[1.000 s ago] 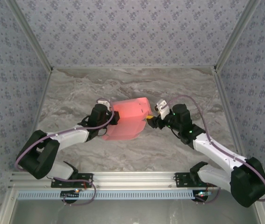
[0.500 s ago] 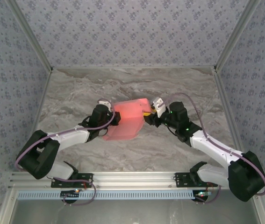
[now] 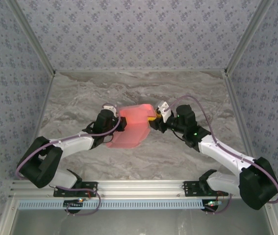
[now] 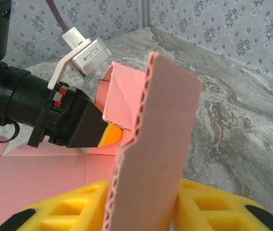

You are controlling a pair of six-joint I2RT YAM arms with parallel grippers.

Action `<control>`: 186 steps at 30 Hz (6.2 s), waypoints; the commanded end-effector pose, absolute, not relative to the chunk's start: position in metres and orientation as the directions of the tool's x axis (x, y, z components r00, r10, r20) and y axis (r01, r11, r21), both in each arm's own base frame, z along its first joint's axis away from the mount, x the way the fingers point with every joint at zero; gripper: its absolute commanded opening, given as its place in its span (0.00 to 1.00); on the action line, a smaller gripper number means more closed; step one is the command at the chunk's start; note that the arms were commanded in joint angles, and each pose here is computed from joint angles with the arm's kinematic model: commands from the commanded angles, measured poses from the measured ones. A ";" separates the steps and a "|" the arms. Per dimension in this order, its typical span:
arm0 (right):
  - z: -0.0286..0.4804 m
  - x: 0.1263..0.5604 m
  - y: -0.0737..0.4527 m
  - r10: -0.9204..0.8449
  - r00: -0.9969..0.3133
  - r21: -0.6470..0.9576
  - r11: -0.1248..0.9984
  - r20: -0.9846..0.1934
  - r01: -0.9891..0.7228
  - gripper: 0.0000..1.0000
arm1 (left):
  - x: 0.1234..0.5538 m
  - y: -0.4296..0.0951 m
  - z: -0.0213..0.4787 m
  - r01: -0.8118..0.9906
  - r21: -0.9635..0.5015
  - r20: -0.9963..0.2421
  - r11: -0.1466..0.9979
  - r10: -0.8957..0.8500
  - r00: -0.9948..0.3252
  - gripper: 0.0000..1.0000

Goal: Fold the paper box

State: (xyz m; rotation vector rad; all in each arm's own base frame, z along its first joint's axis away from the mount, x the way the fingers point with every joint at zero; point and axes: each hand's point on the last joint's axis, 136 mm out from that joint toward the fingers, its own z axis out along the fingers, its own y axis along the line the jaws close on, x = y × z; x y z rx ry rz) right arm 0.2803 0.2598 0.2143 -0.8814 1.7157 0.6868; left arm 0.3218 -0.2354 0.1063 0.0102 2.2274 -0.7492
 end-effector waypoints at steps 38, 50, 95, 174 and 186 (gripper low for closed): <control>0.161 0.288 0.345 -0.525 -0.243 -0.094 0.535 -0.816 -0.840 0.44 | 0.334 -0.213 0.083 0.105 -0.353 -0.708 0.930 -0.191 -0.680 0.01; 0.184 0.265 0.338 -0.374 -0.386 0.238 0.383 -0.844 -0.893 0.46 | 0.336 -0.208 0.081 0.104 -0.298 -0.728 0.949 -0.155 -0.668 0.01; 0.203 0.238 0.322 -0.363 -0.461 0.408 0.217 -0.810 -0.887 0.68 | 0.339 -0.213 0.068 0.110 -0.278 -0.716 0.954 -0.129 -0.686 0.01; 0.158 0.346 0.291 -0.271 -0.413 -0.032 0.865 -0.870 -0.500 0.45 | 0.325 -0.224 0.112 0.127 -0.388 -0.724 0.913 -0.216 -0.655 0.01; 0.150 0.363 0.303 -0.291 -0.377 -0.115 0.898 -0.879 -0.424 0.28 | 0.318 -0.226 0.121 0.114 -0.404 -0.724 0.907 -0.241 -0.647 0.15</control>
